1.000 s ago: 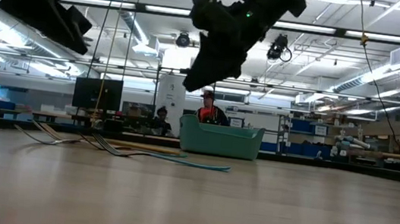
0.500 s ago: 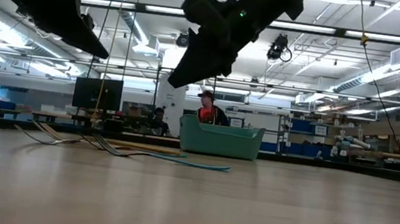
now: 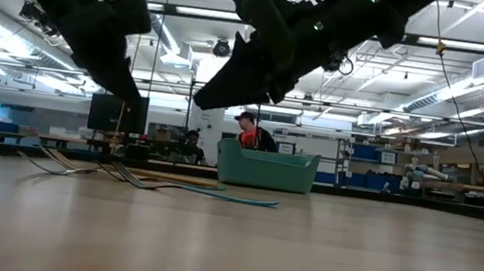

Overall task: Sort silverware by color (type)
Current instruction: Put the gold fork into the blue bin

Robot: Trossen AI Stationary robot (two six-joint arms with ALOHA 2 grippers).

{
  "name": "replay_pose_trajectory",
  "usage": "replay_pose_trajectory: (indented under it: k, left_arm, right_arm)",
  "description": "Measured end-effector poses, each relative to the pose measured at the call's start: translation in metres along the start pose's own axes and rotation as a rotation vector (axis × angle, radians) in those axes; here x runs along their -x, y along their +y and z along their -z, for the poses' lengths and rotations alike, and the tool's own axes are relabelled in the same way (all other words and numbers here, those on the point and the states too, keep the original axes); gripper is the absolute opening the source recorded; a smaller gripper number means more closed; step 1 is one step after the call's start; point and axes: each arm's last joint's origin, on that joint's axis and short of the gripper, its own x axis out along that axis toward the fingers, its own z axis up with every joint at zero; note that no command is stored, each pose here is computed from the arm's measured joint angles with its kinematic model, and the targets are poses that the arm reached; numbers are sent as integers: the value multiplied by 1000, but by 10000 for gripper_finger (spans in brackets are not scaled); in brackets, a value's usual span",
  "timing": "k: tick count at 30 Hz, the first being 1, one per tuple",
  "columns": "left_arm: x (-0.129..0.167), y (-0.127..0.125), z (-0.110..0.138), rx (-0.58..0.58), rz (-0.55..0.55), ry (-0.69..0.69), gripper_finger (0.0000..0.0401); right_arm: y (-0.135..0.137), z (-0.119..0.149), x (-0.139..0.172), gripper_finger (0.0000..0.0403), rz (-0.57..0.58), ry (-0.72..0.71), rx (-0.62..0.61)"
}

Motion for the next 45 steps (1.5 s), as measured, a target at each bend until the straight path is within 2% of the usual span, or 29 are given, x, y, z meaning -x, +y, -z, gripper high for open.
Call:
replay_pose_trajectory:
  k: [4,12,19,25,31,45]
  left_arm:
    - [-14,-3,-2,11,25,72,142]
    - [-32,-6,-9,76,34,148,142]
    - [-51,-9,-14,59,16,199,142]
    - [-66,-8,-6,61,-14,270,142]
    - [-78,-8,0,13,-53,290,142]
    - [-84,-8,4,15,-64,311,141]
  right_arm:
    - [2,10,1,115,26,-1,5]
    - [15,18,5,115,-9,15,62]
    - [17,21,5,115,-11,38,98]
    - [14,32,6,115,32,76,99]
    - [13,34,6,115,40,81,90]
    - [13,33,6,115,36,69,93]
